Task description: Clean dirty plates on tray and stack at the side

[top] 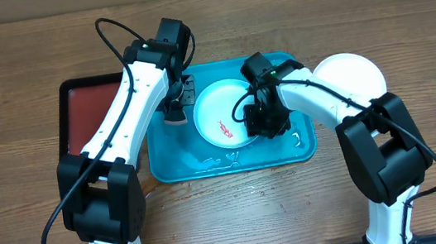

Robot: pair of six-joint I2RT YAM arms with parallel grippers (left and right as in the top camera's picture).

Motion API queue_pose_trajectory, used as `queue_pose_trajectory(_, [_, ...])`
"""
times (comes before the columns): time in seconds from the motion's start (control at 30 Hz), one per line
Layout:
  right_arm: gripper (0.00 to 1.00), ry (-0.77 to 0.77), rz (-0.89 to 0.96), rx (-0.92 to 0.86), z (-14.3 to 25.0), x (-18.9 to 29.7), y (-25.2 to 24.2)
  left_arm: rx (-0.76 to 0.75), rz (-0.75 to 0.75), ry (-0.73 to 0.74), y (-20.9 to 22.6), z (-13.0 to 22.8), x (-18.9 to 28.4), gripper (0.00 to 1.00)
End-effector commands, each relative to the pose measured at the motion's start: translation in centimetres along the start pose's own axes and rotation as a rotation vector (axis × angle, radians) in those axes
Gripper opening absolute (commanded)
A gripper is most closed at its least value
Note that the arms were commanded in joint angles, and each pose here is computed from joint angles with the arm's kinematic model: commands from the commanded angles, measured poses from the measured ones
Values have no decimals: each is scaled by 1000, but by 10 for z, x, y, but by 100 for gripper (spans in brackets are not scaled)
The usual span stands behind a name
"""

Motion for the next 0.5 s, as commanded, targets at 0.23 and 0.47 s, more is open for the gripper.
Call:
queue_pose_trajectory(0.23, [54,-270,110,282,-69,4,-21,19,3,2,2,0,-1,4])
queue_pose_trajectory(0.47, [52,-297,92,285,-77,-2,-17,20,4,-1,2,0,-1,4])
Point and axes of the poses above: each gripper's point midway between its finger pads, its own x axis back along the fingers, its own y axis along the line the jaws close on, z = x × y, the point moved 3 cm from there along x, back along the fingers, and after that the axes turned 4 degrees about -x, right-handed, at the moved point
